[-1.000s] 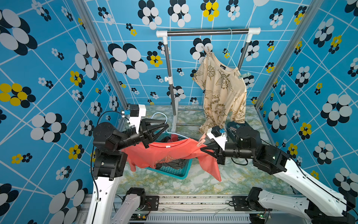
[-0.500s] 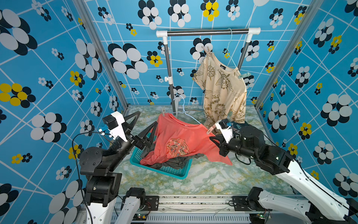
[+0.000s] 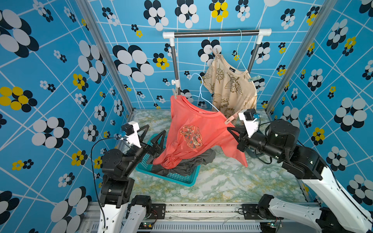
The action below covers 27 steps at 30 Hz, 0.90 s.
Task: Use clothespins to secure the t-shirt on both sides of the hanger
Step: Hang the hanger on the clothesline.
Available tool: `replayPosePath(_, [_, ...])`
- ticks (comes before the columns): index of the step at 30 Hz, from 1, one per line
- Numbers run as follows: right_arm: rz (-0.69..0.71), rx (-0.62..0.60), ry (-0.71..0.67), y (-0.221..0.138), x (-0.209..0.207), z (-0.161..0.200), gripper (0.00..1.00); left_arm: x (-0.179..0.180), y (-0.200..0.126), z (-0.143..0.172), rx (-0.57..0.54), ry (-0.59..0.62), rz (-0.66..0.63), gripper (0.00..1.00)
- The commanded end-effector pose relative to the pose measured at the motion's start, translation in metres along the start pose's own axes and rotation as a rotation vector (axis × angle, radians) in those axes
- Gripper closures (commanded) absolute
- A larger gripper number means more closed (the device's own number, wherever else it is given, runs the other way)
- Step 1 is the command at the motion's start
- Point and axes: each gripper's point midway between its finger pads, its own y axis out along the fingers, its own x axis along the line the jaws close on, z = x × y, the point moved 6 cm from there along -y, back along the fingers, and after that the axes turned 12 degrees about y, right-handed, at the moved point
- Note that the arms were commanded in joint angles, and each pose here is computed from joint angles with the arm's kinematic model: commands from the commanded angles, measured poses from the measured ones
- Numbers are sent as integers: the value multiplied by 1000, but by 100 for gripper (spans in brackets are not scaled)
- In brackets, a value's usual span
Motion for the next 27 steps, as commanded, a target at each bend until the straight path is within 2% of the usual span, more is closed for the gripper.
replayPosePath(1, [14,-122,-14,-18,2,-34,100,-3,5,20,62,-48,55,1])
replayPosePath(9, [80,-264,-3,-45,-1,-72,100,-6,17,70,210,-76,63,1])
replayPosePath(16, [131,-337,20,-58,-4,-91,100,-35,41,99,354,107,77,1])
replayPosePath(27, [143,-401,44,-75,-5,-103,100,-84,106,122,391,188,180,1])
